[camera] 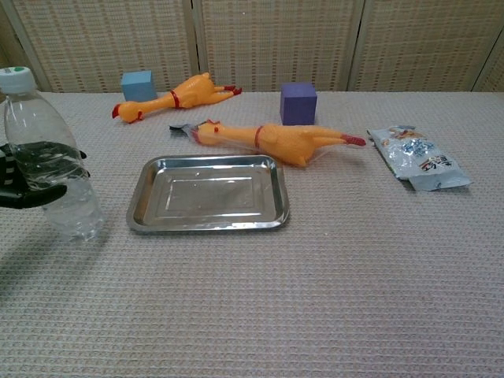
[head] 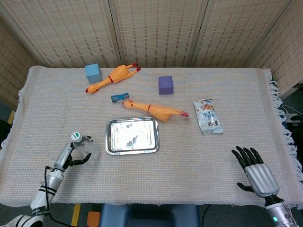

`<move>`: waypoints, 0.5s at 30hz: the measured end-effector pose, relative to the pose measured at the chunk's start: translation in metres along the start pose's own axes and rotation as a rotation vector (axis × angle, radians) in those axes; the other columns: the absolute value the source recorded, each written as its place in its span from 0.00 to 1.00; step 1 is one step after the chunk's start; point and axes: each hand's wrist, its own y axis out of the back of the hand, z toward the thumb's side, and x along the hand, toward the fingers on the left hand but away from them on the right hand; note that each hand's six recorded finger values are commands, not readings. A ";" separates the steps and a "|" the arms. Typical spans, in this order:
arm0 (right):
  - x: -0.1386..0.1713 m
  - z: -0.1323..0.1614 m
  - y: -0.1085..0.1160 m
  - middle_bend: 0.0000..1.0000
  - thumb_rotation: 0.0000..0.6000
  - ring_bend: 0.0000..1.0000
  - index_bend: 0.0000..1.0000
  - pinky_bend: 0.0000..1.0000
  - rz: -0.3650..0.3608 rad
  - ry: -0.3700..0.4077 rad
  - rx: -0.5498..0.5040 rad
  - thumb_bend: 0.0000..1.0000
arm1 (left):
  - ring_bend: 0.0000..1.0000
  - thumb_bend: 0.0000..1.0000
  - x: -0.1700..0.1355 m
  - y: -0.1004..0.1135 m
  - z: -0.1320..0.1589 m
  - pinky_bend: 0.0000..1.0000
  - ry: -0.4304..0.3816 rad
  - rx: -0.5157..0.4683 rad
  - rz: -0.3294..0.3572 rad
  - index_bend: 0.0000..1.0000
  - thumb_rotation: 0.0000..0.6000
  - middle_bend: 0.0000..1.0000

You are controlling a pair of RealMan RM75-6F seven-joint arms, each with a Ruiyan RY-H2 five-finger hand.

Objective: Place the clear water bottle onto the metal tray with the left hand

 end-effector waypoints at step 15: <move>0.002 0.003 0.001 0.00 1.00 0.00 0.00 0.00 -0.007 0.015 0.003 0.03 | 0.11 0.47 -0.014 0.038 0.022 0.22 -0.092 -0.029 0.153 0.20 1.00 0.25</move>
